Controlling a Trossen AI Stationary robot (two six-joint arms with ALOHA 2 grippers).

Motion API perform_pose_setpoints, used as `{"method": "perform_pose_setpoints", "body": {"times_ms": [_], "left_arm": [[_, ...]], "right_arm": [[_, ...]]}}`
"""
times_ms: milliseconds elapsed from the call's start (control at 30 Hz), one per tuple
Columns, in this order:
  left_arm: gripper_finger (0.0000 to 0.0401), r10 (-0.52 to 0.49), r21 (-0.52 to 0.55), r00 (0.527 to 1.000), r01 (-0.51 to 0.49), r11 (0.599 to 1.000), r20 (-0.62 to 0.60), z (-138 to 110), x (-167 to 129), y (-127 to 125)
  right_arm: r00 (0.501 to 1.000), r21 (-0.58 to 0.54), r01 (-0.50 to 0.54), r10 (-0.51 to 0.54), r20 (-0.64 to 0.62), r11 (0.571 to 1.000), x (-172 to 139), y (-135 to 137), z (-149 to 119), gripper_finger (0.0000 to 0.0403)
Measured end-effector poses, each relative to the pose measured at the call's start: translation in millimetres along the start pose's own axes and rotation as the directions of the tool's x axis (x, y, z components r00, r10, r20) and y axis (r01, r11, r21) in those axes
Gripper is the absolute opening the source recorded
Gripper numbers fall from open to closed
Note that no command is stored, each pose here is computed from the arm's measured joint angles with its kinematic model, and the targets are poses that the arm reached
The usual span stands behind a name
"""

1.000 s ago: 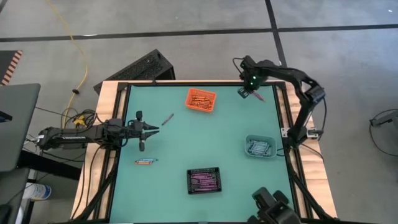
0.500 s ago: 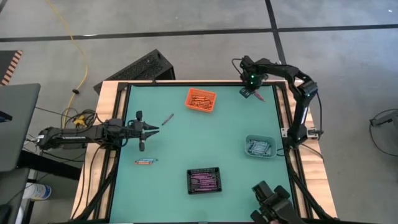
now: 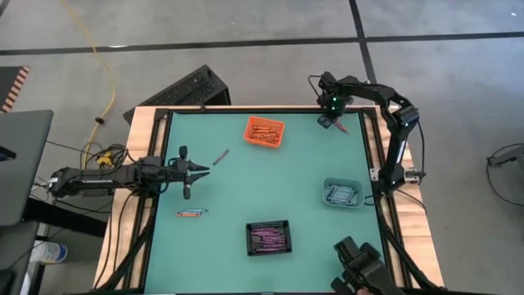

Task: Sort crayons
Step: Put the purple crayon into the black bin

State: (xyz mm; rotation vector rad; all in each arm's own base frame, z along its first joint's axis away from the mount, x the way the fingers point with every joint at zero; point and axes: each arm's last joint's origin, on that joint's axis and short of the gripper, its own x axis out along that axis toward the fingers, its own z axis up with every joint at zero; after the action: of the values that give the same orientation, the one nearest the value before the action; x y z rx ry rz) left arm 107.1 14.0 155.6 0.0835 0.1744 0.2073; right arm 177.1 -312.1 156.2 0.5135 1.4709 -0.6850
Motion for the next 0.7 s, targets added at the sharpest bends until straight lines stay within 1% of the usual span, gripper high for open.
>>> {"method": "perform_pose_setpoints", "body": {"times_ms": [267, 367, 433, 533, 700], "left_arm": [[0.0054, 0.000, 0.000, 1.000, 0.000, 1.000, 0.000, 0.0, 0.0, 0.0], [0.0054, 0.000, 0.000, 1.000, 0.000, 1.000, 0.000, 0.0, 0.0, 0.0], [0.0054, 0.000, 0.000, 1.000, 0.000, 1.000, 0.000, 0.0, 0.0, 0.0], [0.0054, 0.000, 0.000, 1.000, 0.000, 1.000, 0.000, 0.0, 0.0, 0.0], [0.0054, -0.002, 0.000, 1.000, 0.002, 1.000, 0.000, 0.0, 0.0, -0.1]], "right_arm": [[1.000, -0.003, -0.029, 0.029, -0.003, 1.000, 0.9, 0.2, -0.7, 0.0127], [0.999, -0.009, -0.039, 0.039, -0.026, 0.999, 9.1, 0.4, 0.5, 0.0126], [0.997, -0.031, -0.050, 0.048, -0.062, 0.998, 17.0, 1.2, 0.2, 0.0121], [0.994, -0.065, -0.057, 0.051, -0.097, 0.996, 25.7, 4.4, 1.1, 0.0105], [0.996, -0.083, -0.039, 0.032, -0.083, 0.996, 20.6, 8.8, 1.3, 0.0061]]}}
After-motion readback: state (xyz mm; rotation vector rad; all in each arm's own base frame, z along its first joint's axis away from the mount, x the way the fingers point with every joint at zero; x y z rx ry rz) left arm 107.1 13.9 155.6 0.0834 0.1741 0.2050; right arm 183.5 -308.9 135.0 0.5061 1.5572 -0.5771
